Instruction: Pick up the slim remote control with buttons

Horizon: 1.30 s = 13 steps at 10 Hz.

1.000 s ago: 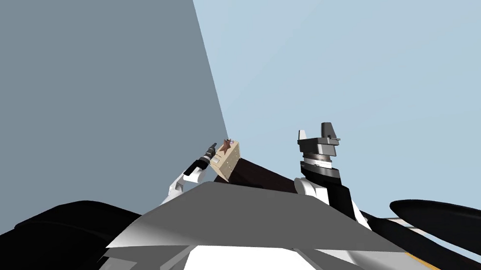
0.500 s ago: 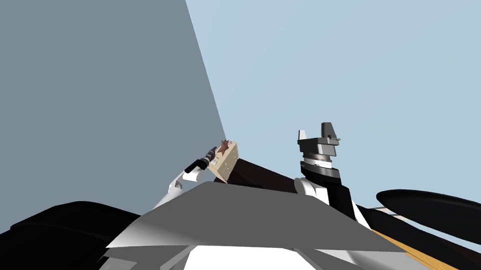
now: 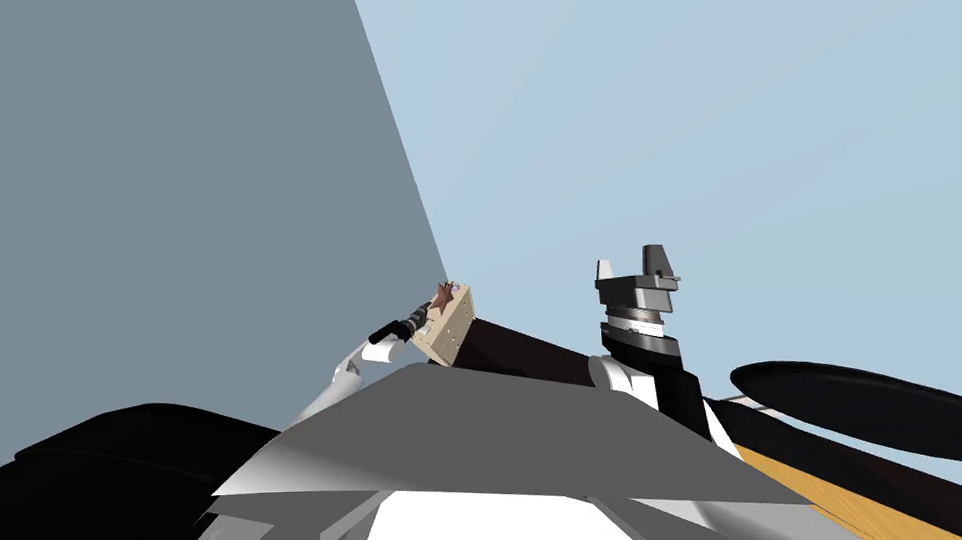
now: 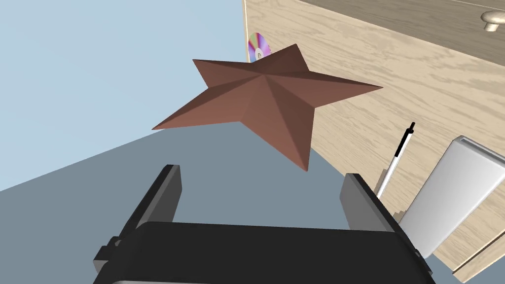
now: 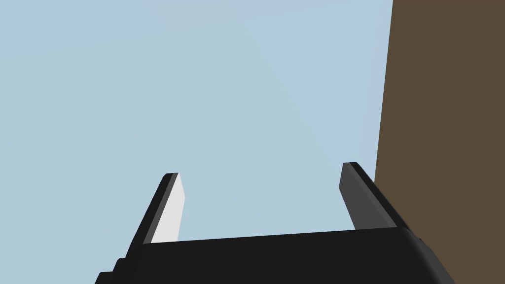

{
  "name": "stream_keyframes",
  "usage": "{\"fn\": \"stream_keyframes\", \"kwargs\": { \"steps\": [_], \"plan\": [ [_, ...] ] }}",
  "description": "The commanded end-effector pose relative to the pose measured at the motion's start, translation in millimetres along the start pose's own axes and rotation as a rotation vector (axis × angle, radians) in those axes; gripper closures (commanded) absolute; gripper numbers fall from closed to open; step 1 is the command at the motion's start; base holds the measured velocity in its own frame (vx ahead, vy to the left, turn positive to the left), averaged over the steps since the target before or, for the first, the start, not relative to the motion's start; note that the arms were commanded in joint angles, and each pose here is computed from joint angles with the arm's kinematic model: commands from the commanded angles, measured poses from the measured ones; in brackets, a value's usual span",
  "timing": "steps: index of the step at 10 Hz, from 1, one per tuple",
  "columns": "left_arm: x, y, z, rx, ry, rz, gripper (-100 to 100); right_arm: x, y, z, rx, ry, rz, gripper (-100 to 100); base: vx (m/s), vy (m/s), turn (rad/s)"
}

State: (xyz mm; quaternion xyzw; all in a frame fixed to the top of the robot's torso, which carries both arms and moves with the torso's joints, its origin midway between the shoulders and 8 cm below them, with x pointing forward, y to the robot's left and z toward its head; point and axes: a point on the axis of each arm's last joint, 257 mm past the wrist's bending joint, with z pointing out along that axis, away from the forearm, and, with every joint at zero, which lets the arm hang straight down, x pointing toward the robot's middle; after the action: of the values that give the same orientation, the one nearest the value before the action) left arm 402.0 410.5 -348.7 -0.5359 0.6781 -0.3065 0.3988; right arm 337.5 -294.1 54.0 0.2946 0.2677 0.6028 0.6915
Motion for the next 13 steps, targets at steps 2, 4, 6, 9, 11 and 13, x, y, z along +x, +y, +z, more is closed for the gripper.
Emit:
{"fn": "stream_keyframes", "kwargs": {
  "steps": [2,4,6,9,11,13],
  "plan": [
    [-6.6,31,1.7,-0.095,0.01,-0.018,-100,0,0,0.0,0.0,0.0,0.0,0,0.021,0.026,-0.115],
    [-11.6,58,1.0,-0.174,0.017,-0.037,-100,0,0,0.0,0.0,0.0,0.0,0,0.031,0.022,-0.102],
    [-16.4,84,-1.7,-0.25,0.023,-0.058,-100,0,0,0.0,0.0,0.0,0.0,0,0.029,0.03,-0.121],
    [-24.5,134,-11.6,-0.393,0.03,-0.106,-100,0,0,0.0,0.0,0.0,0.0,0,0.027,0.04,-0.119],
    [-27.0,156,-18.5,-0.46,0.034,-0.132,-100,0,0,0.0,0.0,0.0,0.0,0,0.03,0.049,-0.125],
    [-30.0,179,-26.8,-0.527,0.034,-0.16,-100,0,0,0.0,0.0,0.0,0.0,0,0.03,0.045,-0.122]
  ]
}}
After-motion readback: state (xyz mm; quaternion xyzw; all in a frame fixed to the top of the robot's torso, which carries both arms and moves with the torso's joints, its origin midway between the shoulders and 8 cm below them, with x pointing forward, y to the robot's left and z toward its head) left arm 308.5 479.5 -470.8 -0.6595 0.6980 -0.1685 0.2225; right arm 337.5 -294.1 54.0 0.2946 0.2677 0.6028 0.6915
